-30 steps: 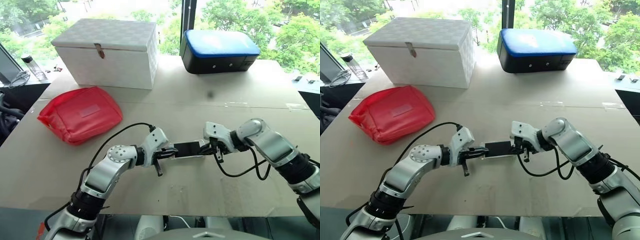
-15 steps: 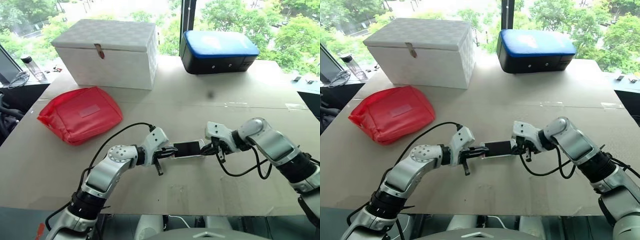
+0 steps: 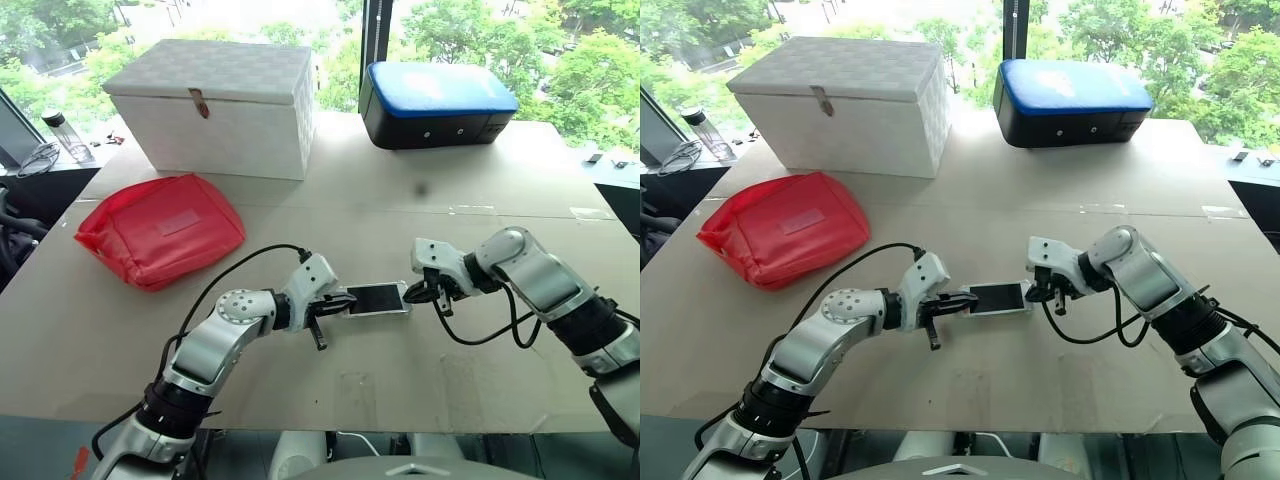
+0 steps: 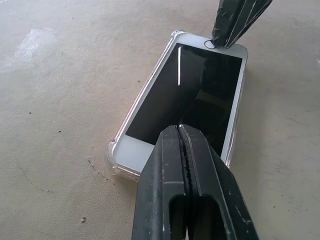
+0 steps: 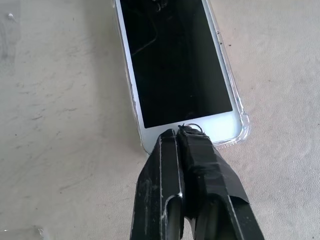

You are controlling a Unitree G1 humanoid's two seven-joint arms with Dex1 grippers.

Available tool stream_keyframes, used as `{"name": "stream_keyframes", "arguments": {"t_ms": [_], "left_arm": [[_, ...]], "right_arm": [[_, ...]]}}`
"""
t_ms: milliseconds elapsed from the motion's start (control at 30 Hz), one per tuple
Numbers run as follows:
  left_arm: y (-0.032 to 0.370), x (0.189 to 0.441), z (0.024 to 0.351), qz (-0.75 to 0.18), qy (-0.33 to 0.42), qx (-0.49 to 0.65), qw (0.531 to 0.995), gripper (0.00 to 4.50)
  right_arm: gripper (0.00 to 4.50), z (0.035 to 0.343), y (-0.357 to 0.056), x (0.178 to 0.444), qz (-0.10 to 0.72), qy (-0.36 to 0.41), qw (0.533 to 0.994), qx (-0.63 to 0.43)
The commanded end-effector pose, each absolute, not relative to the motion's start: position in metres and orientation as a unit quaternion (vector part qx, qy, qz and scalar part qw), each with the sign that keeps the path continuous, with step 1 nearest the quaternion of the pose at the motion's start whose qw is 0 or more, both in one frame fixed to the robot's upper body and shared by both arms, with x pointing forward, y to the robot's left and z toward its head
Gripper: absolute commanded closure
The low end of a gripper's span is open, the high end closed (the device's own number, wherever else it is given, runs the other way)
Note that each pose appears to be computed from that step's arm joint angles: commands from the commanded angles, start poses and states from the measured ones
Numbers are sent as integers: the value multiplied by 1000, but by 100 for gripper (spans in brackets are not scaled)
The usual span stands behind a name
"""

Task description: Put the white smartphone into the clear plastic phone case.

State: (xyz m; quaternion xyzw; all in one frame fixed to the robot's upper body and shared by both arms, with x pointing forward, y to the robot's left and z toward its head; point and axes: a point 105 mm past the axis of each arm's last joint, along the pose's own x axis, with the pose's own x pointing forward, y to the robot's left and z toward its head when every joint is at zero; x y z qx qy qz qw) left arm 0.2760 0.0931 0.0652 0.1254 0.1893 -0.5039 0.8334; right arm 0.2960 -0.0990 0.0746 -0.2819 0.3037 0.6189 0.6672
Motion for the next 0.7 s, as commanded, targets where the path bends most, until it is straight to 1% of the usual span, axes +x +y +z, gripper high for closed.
{"name": "stream_keyframes", "arguments": {"t_ms": [33, 200, 700], "left_arm": [[97, 275, 57, -493, 209, 129, 834, 448], [97, 275, 58, -494, 209, 127, 835, 448], [92, 276, 60, -495, 206, 123, 835, 448]], "right_arm": [[450, -13, -129, 249, 600, 474, 586, -269], [450, -21, -131, 245, 600, 482, 576, -275], [450, -27, -136, 241, 597, 494, 565, -283]]}}
